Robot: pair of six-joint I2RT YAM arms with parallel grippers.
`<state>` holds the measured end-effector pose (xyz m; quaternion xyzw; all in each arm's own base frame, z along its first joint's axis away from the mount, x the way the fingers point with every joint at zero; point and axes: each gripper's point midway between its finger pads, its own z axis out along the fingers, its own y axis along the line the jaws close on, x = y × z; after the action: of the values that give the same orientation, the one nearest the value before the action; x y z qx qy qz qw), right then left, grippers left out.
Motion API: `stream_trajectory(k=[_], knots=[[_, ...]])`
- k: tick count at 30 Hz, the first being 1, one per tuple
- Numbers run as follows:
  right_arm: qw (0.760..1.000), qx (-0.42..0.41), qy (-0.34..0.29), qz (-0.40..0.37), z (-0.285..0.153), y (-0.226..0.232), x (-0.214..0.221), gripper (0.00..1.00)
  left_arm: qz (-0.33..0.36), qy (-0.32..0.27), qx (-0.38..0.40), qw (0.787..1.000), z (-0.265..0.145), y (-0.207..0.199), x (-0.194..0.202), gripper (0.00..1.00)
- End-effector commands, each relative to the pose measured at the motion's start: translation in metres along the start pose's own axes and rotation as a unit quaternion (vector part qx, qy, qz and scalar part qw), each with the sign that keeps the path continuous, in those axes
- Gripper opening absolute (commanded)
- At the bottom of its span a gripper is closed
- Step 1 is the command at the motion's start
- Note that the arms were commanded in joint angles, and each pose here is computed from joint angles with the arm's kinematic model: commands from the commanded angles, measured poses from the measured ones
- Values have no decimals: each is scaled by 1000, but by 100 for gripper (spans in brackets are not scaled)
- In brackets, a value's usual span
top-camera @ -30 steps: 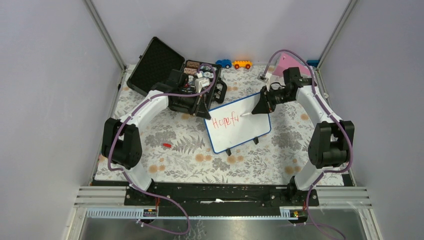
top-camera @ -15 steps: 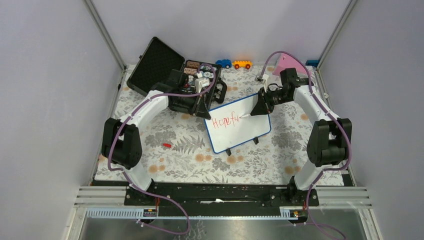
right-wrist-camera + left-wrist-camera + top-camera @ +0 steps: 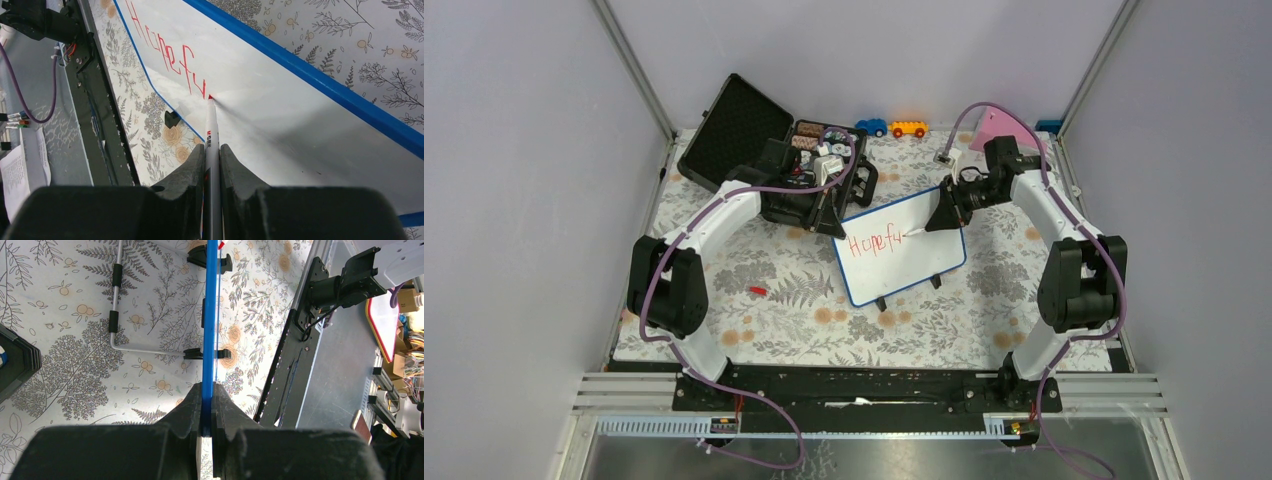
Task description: Write a sentence on the whiteboard
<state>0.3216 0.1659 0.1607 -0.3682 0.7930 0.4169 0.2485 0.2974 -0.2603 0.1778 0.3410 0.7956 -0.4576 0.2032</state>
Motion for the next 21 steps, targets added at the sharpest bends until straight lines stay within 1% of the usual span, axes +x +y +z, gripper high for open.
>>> stream_trajectory(k=[1,17,21], knots=[[999,31,-9,-25,-10,-13,-16,0,23,2,-5,1000,2,0,-1,0],[999,24,-25,-26,-14,-11,-30,0,24,2,-6,1000,2,-1,0,0],[999,19,-19,-27,-9,-9,-29,0,25,2,-6,1000,2,-1,-1,0]])
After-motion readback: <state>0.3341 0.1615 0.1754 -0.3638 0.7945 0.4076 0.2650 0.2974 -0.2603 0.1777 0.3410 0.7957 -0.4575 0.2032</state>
